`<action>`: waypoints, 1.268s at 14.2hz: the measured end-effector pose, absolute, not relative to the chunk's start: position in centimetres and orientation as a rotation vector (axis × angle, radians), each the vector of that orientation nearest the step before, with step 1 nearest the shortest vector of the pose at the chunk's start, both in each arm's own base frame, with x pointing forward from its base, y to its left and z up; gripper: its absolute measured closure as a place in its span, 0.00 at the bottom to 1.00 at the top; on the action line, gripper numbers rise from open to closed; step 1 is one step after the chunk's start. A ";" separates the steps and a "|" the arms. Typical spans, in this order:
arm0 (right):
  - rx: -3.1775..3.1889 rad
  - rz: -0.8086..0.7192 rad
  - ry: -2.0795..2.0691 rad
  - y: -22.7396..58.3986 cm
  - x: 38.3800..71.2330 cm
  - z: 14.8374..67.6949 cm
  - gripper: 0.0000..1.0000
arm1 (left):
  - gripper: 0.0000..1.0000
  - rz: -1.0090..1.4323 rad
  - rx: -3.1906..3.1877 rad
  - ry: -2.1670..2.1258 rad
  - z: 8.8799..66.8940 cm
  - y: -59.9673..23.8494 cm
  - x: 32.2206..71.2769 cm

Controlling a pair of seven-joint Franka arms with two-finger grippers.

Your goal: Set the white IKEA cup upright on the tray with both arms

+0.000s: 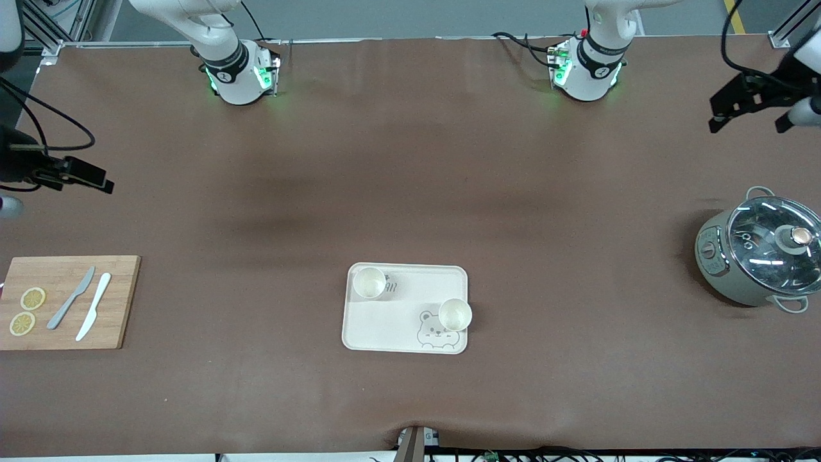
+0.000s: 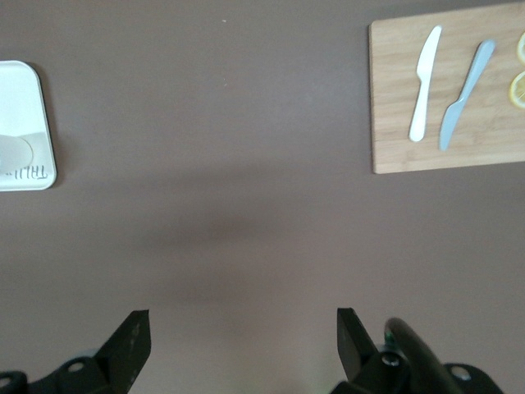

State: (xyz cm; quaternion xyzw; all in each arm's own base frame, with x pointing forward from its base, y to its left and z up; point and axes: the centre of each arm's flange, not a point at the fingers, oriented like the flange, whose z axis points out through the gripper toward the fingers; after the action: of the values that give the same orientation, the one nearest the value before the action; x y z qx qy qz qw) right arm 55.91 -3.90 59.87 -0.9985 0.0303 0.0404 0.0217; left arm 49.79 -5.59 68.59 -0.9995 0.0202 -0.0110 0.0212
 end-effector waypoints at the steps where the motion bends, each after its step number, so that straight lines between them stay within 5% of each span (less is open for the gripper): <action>1: -3.110 0.116 0.057 -4.1 55.2 60.8 0.00 | 0.00 -0.037 -3.102 0.057 68.7 -6.0 49.0; 8: -3.109 0.117 -0.011 -3.4 51.1 64.3 0.00 | 0.00 -0.061 -3.113 0.020 69.0 -4.5 48.1; 18: -3.114 0.048 0.012 -4.2 51.7 64.4 0.00 | 0.00 -0.031 -3.113 0.013 66.9 -4.2 49.9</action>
State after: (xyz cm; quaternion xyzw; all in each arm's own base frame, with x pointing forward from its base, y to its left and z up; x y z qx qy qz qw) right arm 51.69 -4.17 64.42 -0.9998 0.0037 0.0155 0.0136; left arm 49.90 -4.23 66.91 -0.9998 0.0042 -0.0099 0.0141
